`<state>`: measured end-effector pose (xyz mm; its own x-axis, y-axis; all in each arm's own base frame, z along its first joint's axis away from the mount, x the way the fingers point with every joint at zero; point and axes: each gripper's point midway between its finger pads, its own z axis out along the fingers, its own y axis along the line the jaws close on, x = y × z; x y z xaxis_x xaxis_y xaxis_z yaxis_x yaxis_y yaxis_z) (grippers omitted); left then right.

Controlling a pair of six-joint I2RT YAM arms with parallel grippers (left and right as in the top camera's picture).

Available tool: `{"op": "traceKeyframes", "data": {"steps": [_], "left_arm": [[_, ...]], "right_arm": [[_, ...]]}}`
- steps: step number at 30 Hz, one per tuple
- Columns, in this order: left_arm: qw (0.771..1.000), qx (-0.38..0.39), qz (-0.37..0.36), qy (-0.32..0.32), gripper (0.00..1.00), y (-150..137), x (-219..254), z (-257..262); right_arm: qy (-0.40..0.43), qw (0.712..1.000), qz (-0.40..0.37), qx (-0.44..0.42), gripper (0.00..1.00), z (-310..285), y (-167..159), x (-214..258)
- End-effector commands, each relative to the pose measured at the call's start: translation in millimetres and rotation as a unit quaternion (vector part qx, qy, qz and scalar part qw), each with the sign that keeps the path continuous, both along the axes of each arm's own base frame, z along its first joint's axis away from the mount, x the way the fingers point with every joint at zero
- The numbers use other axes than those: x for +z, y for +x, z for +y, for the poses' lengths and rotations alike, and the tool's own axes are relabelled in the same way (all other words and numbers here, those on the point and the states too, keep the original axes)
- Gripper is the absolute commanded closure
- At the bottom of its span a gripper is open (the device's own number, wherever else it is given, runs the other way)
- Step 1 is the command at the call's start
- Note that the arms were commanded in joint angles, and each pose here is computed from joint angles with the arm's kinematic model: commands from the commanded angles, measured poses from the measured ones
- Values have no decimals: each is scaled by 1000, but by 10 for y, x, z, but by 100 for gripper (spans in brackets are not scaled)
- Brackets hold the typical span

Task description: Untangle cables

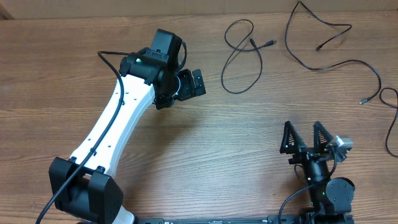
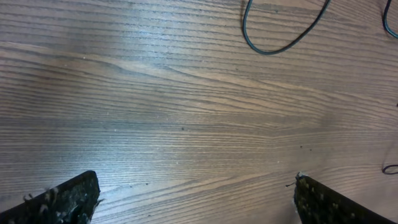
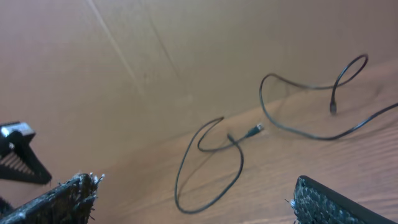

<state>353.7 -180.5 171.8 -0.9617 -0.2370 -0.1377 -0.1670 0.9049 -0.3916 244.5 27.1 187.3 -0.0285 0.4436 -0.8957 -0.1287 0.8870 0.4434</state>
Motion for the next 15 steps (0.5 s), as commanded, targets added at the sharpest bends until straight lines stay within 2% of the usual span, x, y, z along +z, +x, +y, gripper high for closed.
{"op": "traceKeyframes", "data": {"steps": [1, 8, 15], "left_arm": [[1000, -8, -17, 0, 0, 19, 94, 9], [1000, -8, -17, 0, 0, 20, 94, 8], [1000, -8, -17, 0, 1, 19, 94, 9]], "right_arm": [[-2, 1000, 16, -7, 0, -17, 7, -120], [-8, 1000, 27, -9, 0, -25, 7, -178], [-69, 997, 20, -9, 0, -24, 7, -178]]}}
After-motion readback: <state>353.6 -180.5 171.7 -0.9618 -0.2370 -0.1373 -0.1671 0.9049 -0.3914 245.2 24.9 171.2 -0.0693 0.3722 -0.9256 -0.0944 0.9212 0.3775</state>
